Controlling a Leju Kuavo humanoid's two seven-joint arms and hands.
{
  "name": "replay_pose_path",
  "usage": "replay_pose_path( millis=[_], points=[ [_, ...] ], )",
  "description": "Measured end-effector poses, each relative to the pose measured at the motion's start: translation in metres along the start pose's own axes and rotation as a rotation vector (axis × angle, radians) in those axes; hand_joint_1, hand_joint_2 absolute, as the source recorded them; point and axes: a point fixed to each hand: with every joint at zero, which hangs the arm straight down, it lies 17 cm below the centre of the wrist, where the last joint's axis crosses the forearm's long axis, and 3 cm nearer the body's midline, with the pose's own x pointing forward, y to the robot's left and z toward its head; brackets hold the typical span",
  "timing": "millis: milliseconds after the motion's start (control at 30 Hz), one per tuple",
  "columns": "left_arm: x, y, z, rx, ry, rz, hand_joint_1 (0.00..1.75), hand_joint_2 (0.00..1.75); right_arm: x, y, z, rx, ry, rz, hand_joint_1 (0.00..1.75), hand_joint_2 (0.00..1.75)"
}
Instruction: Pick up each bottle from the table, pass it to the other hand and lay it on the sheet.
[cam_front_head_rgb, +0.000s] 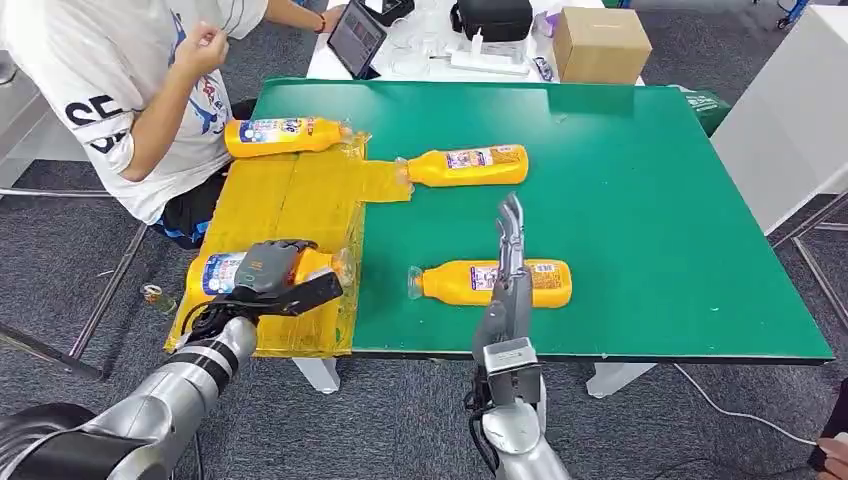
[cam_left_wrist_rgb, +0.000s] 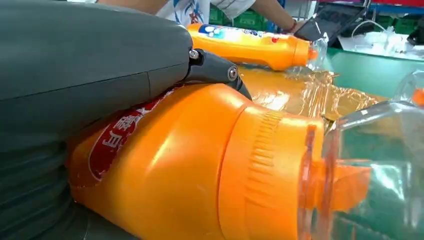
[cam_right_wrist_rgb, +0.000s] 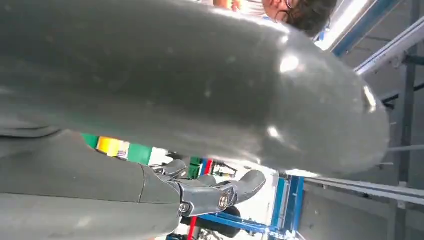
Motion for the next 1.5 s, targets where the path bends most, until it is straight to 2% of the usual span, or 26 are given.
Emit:
replay_pose_path(
  millis=[33,67,100,133,367,600,633,1100,1400,1500],
  points=[
    [0.0,0.0,0.0,-0.004,0.001,0.004,1.69,1.75,-0.001,0.001,0.001,0.002,0.002,0.0,0.0,0.0],
    [0.0,-0.001,0.0,-0.009,0.002,0.013,1.29,1.75,-0.002,0.001,0.001,0.005,0.005,0.0,0.0,0.0],
    [0.0,-0.001,0.0,-0.013,0.003,0.019,0.17,1.75,-0.003,0.002,0.002,0.01,0.008,-0.003,0.0,0.0],
    [0.0,-0.002,-0.001,-0.016,0.003,0.021,0.0,1.75,-0.004,0.003,0.003,0.016,0.01,-0.006,0.0,0.0],
    [-0.001,-0.024,0.008,-0.101,0.003,0.035,0.0,1.75,-0.014,0.011,0.009,0.047,0.049,-0.047,0.0,0.0],
    [-0.001,-0.026,0.008,-0.112,0.001,0.05,0.0,1.75,-0.02,0.013,0.012,0.049,0.07,-0.047,0.0,0.0],
    [-0.001,-0.026,0.009,-0.113,0.002,0.051,0.0,0.0,-0.021,0.013,0.013,0.049,0.072,-0.047,0.0,0.0],
    [0.017,-0.045,0.016,-0.249,-0.065,0.228,0.0,0.0,-0.03,0.014,0.014,0.058,0.096,-0.062,0.0,0.0],
    [0.041,-0.038,0.022,-0.322,-0.106,0.687,0.0,0.0,-0.042,0.013,0.014,0.056,0.123,-0.071,0.0,0.0],
    [0.04,-0.026,0.02,-0.263,-0.117,0.781,0.0,0.0,-0.045,0.013,0.016,0.057,0.133,-0.068,0.0,0.0]
  ],
)
